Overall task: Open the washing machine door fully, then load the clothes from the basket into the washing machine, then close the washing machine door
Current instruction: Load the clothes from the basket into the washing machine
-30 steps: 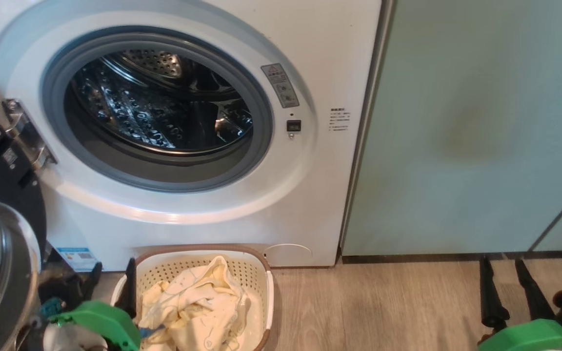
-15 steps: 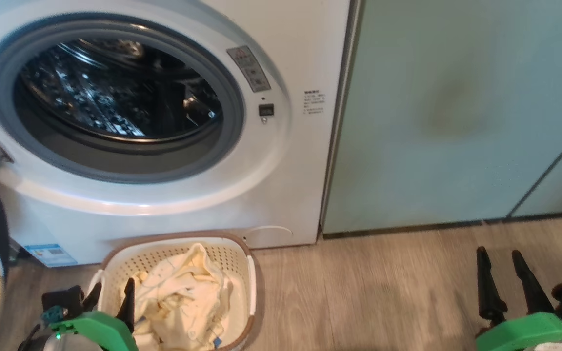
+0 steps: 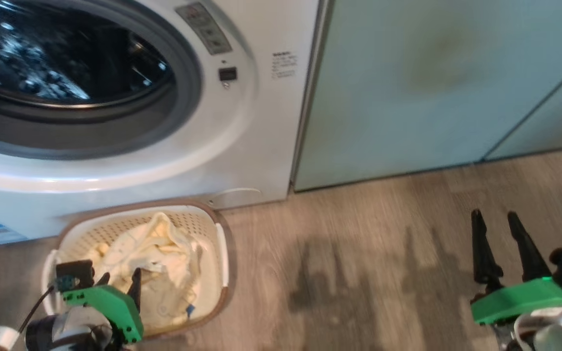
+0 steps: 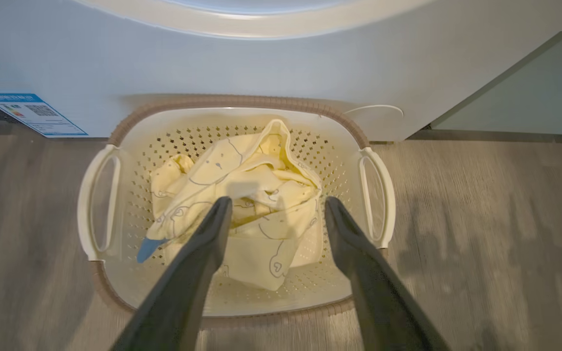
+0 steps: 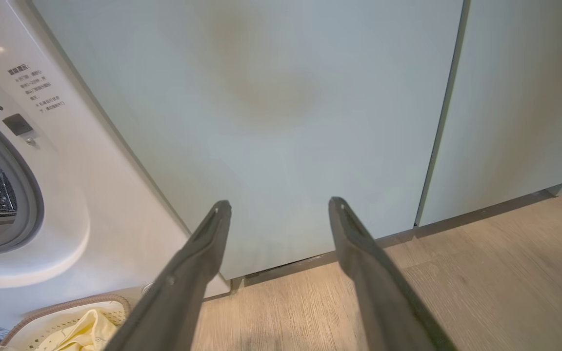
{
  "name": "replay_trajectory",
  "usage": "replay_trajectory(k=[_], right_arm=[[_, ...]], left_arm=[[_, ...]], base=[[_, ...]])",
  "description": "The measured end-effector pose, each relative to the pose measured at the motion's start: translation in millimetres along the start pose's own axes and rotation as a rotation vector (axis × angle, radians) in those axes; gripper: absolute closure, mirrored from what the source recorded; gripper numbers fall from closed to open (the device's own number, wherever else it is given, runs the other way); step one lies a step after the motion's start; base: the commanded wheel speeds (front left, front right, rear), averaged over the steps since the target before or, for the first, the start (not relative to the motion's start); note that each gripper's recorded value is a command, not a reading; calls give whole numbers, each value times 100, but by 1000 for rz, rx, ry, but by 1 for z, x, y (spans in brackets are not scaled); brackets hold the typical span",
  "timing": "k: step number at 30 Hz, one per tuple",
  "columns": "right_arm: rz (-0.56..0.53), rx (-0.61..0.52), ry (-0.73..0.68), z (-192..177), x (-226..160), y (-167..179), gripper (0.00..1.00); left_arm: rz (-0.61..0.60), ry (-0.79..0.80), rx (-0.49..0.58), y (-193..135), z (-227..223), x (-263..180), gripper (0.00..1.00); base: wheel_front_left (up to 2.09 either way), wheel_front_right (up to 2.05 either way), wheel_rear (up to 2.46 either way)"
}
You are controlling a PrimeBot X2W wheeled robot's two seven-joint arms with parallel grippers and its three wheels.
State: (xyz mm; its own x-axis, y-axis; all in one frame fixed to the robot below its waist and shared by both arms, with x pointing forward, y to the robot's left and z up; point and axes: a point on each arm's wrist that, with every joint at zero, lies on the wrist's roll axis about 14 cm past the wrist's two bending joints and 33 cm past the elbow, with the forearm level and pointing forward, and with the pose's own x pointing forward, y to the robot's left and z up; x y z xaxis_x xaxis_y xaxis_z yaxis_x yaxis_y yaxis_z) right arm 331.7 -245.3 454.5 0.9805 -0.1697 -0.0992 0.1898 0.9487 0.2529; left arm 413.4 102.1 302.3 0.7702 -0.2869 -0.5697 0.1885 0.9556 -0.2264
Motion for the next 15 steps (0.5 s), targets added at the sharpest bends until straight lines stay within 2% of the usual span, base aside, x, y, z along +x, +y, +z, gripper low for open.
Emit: replay_trajectory(k=[9, 15], right_arm=[[-68, -33, 39, -8, 7, -20, 0], [-87, -42, 52, -12, 21, -23, 0]], left_arm=[[-24, 197, -41, -11, -44, 34, 0], [-28, 282, -84, -14, -56, 62, 0]], base=[[0, 0, 0], [0, 0, 0]])
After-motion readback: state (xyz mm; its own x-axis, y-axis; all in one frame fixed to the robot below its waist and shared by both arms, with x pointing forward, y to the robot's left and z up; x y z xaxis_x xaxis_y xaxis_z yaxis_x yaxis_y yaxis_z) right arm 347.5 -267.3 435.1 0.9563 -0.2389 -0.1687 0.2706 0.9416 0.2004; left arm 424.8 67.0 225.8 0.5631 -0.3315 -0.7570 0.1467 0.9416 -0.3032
